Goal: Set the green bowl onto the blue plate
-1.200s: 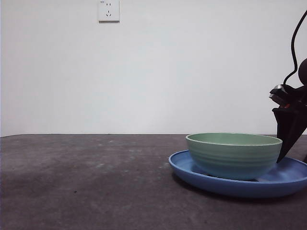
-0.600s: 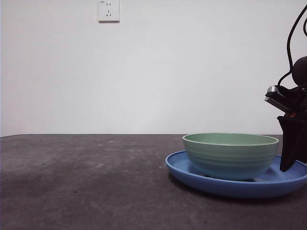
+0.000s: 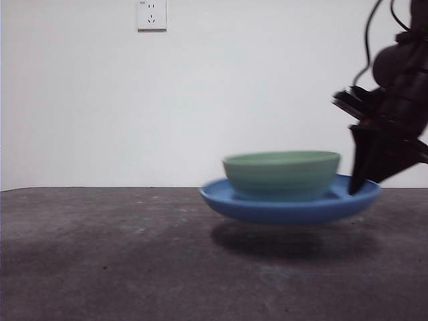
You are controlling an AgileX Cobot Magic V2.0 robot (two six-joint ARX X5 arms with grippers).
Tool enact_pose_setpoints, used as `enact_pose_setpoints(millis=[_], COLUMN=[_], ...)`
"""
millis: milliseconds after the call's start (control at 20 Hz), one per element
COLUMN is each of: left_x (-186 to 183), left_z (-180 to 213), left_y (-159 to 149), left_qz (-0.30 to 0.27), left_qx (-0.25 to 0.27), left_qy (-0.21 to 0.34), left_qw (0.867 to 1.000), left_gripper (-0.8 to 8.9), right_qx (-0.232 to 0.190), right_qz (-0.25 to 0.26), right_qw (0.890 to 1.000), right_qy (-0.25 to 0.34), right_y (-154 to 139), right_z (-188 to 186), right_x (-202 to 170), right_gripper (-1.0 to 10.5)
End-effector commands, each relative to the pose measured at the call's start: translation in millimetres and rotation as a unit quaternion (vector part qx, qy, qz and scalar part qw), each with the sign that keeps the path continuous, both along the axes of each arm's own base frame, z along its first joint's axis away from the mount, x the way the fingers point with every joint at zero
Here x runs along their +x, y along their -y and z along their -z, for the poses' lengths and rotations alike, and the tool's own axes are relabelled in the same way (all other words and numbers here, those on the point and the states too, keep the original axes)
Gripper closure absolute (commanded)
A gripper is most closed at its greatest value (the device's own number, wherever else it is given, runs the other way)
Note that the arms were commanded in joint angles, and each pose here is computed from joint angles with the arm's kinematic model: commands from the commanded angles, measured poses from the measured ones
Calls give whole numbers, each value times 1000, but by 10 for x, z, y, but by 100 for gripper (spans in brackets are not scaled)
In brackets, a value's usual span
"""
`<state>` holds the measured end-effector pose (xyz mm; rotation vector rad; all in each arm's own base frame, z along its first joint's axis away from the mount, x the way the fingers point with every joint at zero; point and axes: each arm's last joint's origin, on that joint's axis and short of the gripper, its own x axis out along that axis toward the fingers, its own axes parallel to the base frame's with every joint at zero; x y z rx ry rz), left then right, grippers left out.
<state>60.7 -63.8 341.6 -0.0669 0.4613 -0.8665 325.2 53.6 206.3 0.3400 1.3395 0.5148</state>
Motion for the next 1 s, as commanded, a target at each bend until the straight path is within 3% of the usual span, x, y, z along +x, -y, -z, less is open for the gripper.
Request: enact_pose_setpoints(millis=[50,500,1000], left_x=[-2,-2,-3], left_z=[-31,-31,-29], left_y=[7,7,6], left_qz=[4,4,4], left_qx=[-5,-5,-4], left_qy=[3,3,3], left_qw=[1000,1000,1000], left_gripper=[214,214,214], right_qx=[16,37,15], right_qz=[1,-43,-57], right_qw=[1000,998,997], right_qy=[-3,-16,-41], right_y=[-222,-990,-1116], right_z=[-25,218,515], right_x=[55,25,50], right_gripper=[939,939,925])
